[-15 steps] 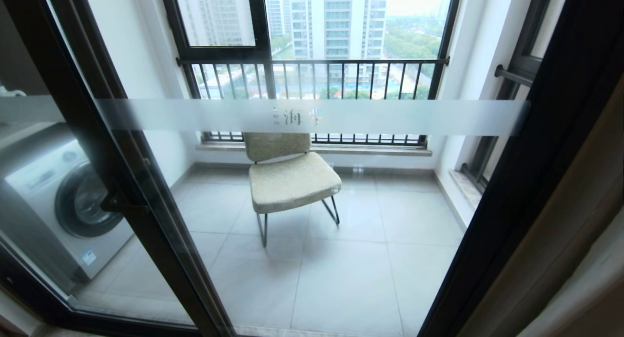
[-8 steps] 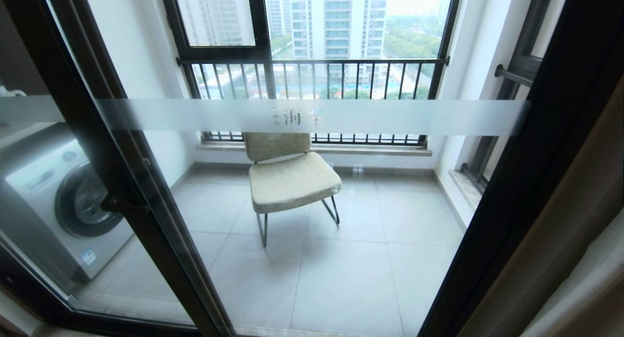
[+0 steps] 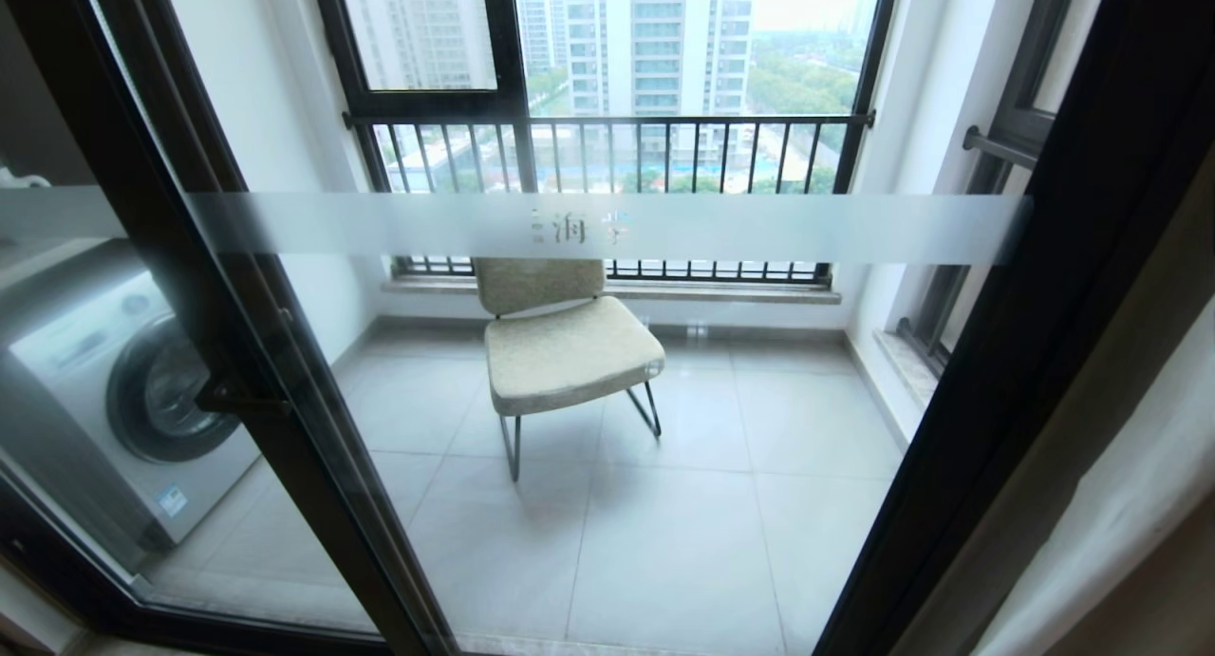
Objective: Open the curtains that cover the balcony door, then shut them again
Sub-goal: Close the inner curtains on both sides
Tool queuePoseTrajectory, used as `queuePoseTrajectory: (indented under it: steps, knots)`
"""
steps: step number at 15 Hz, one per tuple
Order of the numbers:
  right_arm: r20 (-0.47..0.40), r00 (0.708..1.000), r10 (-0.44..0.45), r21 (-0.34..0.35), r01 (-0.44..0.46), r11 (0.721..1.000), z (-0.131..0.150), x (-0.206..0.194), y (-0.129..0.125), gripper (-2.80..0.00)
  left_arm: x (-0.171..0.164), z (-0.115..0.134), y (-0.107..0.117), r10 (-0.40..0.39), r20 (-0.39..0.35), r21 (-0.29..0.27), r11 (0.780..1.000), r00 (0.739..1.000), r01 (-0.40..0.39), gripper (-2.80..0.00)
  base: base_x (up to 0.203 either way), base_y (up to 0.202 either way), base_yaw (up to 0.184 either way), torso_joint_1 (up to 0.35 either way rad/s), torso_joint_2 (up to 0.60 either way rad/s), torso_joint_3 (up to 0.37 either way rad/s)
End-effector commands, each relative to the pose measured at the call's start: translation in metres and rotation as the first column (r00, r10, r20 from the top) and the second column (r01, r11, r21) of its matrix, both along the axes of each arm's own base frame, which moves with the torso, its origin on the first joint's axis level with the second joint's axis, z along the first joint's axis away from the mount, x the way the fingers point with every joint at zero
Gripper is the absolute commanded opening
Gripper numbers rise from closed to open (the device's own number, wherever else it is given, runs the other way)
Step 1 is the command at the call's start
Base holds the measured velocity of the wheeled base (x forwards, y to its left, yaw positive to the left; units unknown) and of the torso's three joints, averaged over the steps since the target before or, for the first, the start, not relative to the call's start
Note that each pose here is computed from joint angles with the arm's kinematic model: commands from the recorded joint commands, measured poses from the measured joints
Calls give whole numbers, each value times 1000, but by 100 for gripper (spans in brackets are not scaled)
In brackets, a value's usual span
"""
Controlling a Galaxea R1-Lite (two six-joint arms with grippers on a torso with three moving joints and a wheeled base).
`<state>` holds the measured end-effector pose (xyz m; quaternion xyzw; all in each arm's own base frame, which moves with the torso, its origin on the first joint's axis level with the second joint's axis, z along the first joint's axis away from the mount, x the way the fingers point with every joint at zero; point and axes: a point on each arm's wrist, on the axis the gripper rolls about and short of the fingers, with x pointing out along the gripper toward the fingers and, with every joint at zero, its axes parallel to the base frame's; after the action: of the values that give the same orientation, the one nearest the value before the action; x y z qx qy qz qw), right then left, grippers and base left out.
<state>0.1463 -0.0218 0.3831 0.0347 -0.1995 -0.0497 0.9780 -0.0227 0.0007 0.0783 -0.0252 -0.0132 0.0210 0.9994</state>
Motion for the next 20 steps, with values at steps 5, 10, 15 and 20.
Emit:
queuePoseTrajectory:
  steps: [5, 10, 15, 20]
  knots:
    - [-26, 993, 112, 3, -112, 994, -9, 2, 17, -280, 0, 0, 0, 0, 1, -1, 1000, 1000, 0, -280, 0, 0, 0, 0, 0, 0]
    - [-39, 993, 115, -2, -115, 993, -13, 5, 17, -280, 0, 0, 0, 2, 1, -1, 1000, 1000, -2, -280, 0, 0, 0, 0, 0, 0]
    - [-47, 993, 109, 0, -110, 994, -14, 10, 17, -280, 0, 0, 0, 2, 1, -1, 1000, 1000, -2, -280, 0, 0, 0, 0, 0, 0]
    - [-55, 993, 100, -6, -101, 995, -16, 11, 16, -280, 0, 0, 0, 2, 1, -1, 1000, 1000, -2, -280, 0, 0, 0, 0, 0, 0]
